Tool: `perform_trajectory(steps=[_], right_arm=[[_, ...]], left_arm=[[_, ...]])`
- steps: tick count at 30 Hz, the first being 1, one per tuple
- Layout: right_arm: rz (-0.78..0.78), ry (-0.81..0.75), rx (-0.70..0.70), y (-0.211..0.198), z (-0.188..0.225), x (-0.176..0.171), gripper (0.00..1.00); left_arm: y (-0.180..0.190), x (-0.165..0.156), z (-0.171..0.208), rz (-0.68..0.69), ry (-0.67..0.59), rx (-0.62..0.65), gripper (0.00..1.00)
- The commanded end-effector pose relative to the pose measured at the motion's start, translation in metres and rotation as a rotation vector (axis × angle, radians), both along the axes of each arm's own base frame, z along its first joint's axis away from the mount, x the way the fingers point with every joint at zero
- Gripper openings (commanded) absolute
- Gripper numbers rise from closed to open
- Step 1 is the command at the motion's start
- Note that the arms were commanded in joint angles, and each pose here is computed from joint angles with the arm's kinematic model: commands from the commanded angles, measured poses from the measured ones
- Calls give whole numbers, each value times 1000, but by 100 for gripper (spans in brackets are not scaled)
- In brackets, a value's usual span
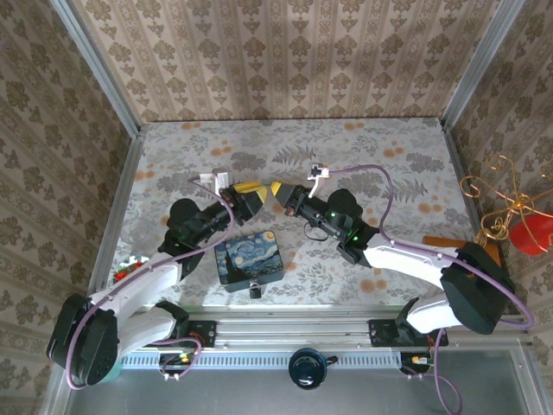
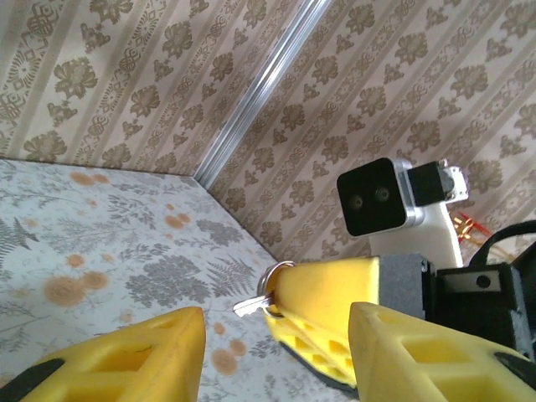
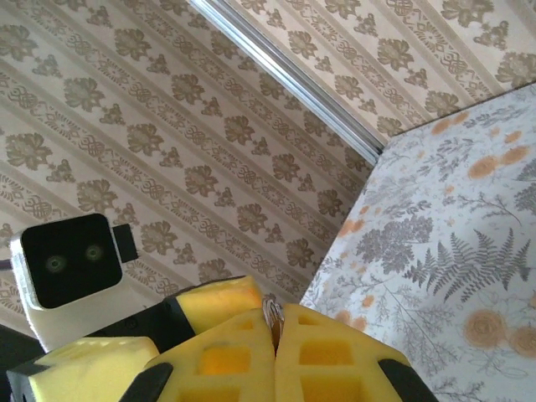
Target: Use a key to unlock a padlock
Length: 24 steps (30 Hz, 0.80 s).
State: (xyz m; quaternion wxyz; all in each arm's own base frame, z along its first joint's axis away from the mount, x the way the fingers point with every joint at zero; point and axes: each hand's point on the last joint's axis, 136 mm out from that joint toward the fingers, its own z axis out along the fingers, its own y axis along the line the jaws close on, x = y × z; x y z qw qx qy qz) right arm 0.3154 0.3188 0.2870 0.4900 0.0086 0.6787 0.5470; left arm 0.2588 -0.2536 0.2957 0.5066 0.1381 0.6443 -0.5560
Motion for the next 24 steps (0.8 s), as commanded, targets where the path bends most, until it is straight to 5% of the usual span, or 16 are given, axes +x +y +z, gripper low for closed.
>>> perform_trajectory(steps=[1, 15, 24], right_arm=[[-17, -70, 33, 0, 9, -2, 0], [-34, -100, 61, 3, 10, -1, 0], [-34, -95, 65, 5, 8, 0, 0]], left_arm=[[1, -1, 22, -34, 27, -111, 48], [-6, 4, 23, -72, 121, -189, 38], [-7, 2, 27, -84, 115, -193, 24]])
